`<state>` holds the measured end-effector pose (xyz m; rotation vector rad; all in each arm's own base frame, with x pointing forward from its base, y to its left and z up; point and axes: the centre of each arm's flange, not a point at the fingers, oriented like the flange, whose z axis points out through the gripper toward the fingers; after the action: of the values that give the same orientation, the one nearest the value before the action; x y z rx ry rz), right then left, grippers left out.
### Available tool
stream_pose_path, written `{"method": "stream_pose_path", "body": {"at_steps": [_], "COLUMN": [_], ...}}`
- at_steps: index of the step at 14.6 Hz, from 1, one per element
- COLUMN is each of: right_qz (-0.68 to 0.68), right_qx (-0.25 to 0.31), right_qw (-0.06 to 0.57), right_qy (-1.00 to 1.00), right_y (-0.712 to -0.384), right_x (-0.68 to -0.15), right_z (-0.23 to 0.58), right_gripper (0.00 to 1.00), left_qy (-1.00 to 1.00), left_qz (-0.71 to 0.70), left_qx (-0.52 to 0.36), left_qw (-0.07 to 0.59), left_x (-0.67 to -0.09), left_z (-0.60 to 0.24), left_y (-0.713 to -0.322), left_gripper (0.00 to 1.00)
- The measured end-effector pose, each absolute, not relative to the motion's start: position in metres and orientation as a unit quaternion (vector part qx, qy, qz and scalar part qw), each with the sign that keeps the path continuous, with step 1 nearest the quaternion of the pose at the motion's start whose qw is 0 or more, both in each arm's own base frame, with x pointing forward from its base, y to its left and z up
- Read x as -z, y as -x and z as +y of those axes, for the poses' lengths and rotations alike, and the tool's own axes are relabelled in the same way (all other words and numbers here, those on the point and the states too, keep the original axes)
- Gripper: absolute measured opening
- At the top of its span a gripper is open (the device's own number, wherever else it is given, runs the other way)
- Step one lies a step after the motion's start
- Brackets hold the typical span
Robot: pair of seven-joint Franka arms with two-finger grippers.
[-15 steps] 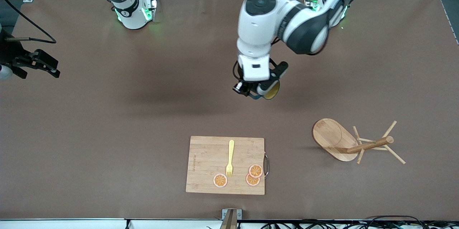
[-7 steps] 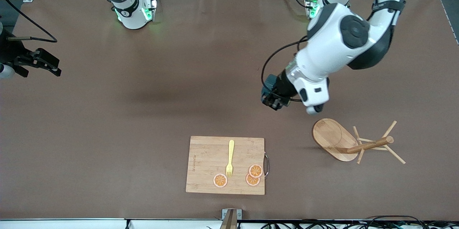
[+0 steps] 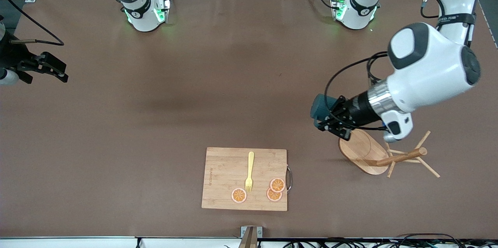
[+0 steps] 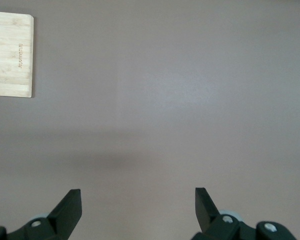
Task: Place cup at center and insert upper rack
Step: 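Carry the mug with the left gripper to the wooden mug tree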
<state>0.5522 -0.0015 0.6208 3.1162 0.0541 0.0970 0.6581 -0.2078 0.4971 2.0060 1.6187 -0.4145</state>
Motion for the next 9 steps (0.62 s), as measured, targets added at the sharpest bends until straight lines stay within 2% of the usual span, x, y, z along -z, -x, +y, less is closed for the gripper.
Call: {"method": "stream_pose_path", "body": {"at_steps": [9], "right_qz": [0.012], "right_qx": [-0.031], "right_qw": [0.012], "right_qy": [-0.999], "right_y": [-0.552], "right_x": [-0.621], "right_z": [-0.007], "right_gripper": [1.00], "left_qy": [-0.723], "left_qz": [0.592], "left_qx": [0.147], "left_qw": [0.325], "left_x": [-0.443], "left_z": [-0.075], "left_y": [-0.698], "left_gripper": [0.04]}}
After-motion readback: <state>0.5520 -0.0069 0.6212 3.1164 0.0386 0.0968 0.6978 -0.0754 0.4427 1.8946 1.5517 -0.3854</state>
